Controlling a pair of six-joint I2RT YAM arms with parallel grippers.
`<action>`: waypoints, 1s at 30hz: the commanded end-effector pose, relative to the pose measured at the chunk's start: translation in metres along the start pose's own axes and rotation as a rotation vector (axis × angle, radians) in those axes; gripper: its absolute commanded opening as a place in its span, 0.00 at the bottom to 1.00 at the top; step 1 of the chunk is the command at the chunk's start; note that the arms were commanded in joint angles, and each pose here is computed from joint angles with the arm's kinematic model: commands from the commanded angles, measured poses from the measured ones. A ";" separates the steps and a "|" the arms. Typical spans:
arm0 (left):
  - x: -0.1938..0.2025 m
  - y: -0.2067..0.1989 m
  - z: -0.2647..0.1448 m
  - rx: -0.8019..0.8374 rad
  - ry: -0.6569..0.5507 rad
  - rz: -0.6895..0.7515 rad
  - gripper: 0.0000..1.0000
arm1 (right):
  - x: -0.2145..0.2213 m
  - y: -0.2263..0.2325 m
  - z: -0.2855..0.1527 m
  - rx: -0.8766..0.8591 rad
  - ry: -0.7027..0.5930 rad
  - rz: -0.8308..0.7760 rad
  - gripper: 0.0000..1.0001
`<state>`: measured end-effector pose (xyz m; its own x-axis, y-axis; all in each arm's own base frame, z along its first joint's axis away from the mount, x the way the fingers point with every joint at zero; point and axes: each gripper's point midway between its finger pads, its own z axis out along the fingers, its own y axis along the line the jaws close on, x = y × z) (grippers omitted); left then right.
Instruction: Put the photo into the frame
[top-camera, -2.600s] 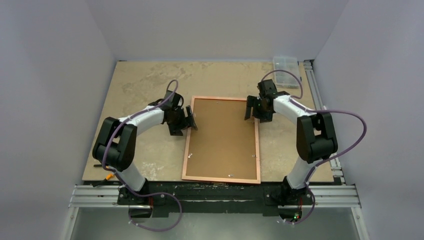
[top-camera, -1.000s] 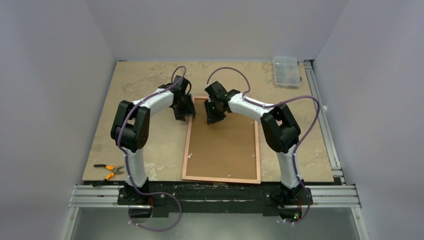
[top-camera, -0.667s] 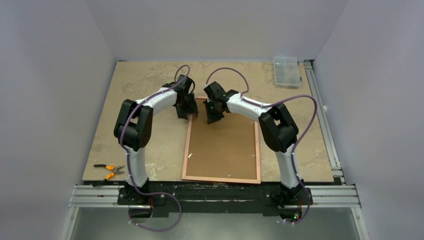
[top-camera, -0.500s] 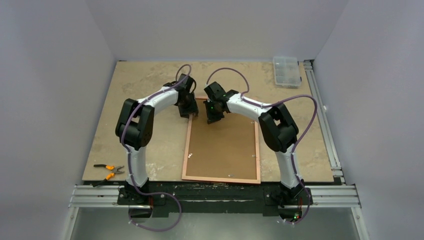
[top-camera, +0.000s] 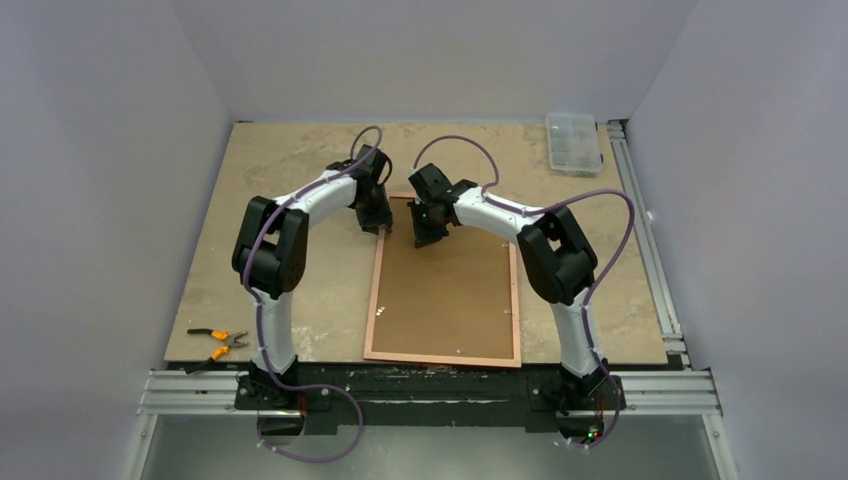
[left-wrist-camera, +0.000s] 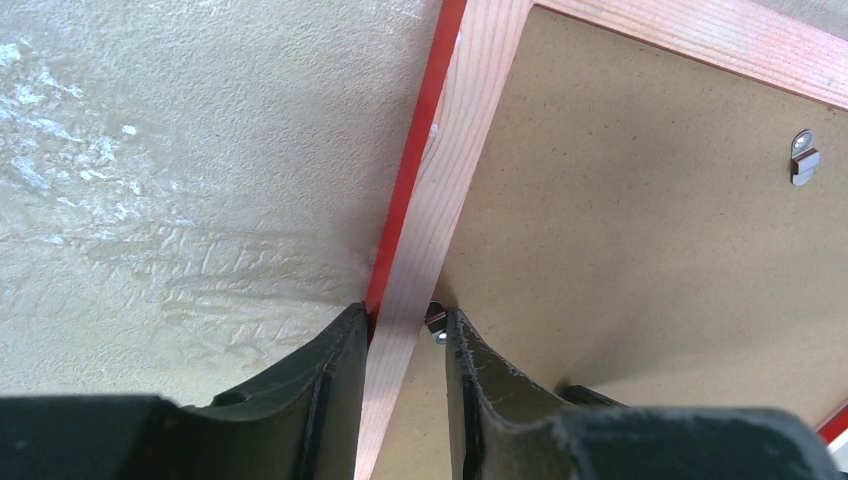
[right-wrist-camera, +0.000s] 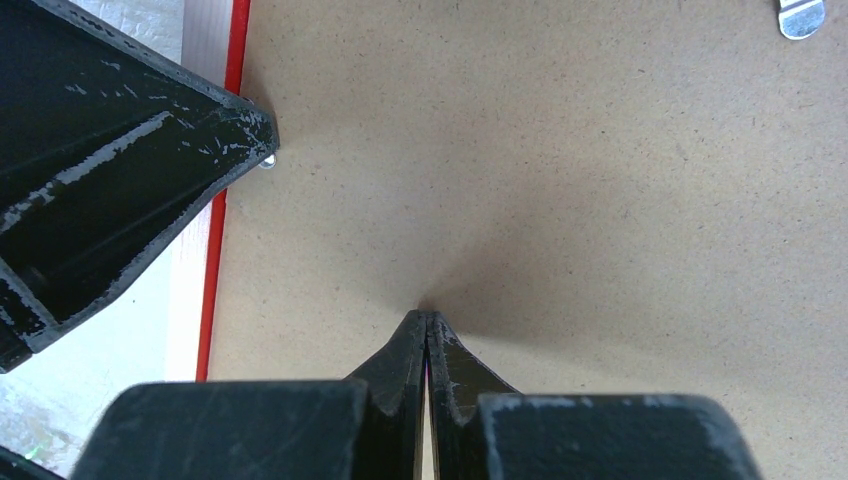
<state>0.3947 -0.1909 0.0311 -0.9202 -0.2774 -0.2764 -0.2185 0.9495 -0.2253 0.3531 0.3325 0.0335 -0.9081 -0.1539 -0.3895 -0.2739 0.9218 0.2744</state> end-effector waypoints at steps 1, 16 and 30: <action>-0.003 0.003 0.011 -0.025 -0.016 0.022 0.00 | 0.039 -0.014 0.020 0.046 0.123 -0.001 0.00; -0.024 -0.047 -0.049 0.278 -0.126 -0.056 0.48 | 0.039 -0.007 0.016 0.006 0.119 -0.009 0.00; -0.014 -0.010 -0.011 0.040 -0.038 -0.067 0.43 | 0.038 -0.010 0.017 0.021 0.119 -0.016 0.00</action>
<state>0.4141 -0.2051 0.0588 -0.8790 -0.3504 -0.3236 -0.2300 0.9057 -0.3560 0.3505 0.3360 0.0335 -0.9111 -0.1591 -0.3803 -0.2850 0.9096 0.3023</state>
